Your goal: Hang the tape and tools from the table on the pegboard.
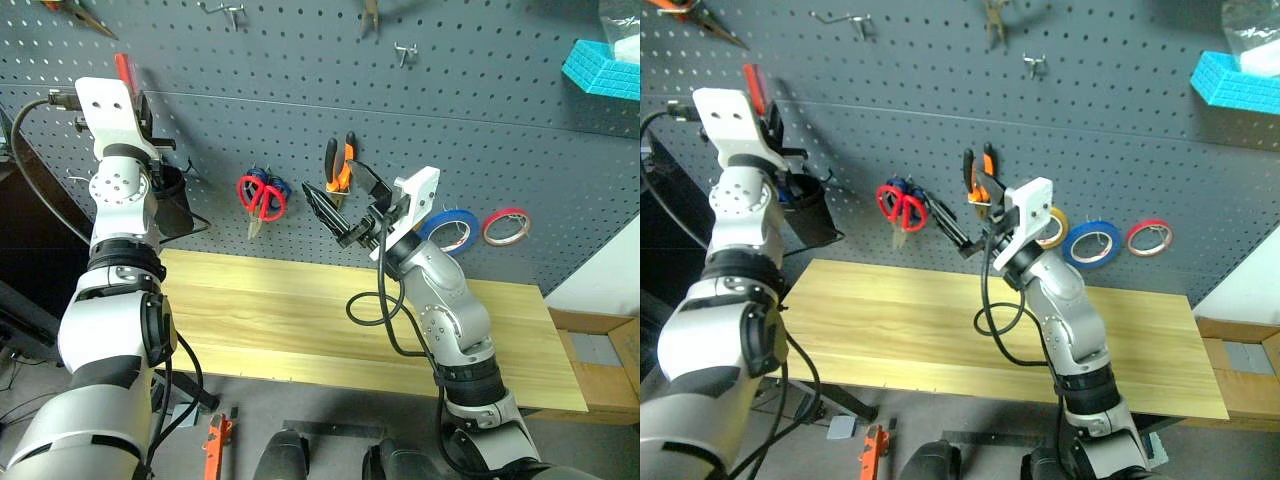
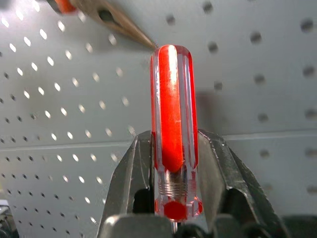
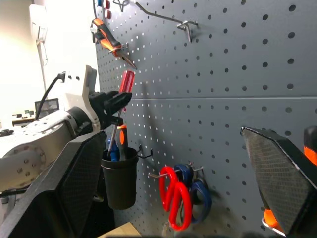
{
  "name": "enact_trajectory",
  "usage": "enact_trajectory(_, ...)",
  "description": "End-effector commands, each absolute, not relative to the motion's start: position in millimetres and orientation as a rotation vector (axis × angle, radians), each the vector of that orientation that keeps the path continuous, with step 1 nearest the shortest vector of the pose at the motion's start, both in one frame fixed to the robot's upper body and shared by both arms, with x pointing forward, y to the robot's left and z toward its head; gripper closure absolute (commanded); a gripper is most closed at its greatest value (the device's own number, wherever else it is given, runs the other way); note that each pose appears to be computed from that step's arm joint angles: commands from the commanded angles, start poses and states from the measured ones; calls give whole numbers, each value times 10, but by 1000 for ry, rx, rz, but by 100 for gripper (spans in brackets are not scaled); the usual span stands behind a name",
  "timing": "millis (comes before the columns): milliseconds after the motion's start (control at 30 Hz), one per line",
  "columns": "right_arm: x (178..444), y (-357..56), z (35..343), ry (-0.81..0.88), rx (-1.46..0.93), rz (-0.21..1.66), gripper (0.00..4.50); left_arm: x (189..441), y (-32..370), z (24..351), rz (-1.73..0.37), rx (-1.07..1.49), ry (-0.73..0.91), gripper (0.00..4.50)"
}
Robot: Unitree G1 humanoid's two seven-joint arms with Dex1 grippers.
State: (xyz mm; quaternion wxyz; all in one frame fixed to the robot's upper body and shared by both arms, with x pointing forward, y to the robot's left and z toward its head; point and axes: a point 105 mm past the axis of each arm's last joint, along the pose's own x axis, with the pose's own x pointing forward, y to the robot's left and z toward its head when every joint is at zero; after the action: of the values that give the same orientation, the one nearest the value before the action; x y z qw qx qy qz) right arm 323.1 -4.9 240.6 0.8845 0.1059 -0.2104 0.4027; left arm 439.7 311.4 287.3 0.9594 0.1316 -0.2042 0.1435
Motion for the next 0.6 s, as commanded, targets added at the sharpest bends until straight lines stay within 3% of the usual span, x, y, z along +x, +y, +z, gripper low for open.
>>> enact_trajectory(33, 3163, -70, 2464, -457, 239, 844, 0, 4336, 3060, 3032, 271, 276, -493, 365)
enact_trajectory(333, 3181, -94, 2425, -435, 232, 844, 0, 4276, 3093, 2900, 266, 284, -475, 365)
enact_trajectory(600, 3185, -74, 2431, -436, 225, 857, 0, 4235, 3093, 2929, 268, 269, -494, 94)
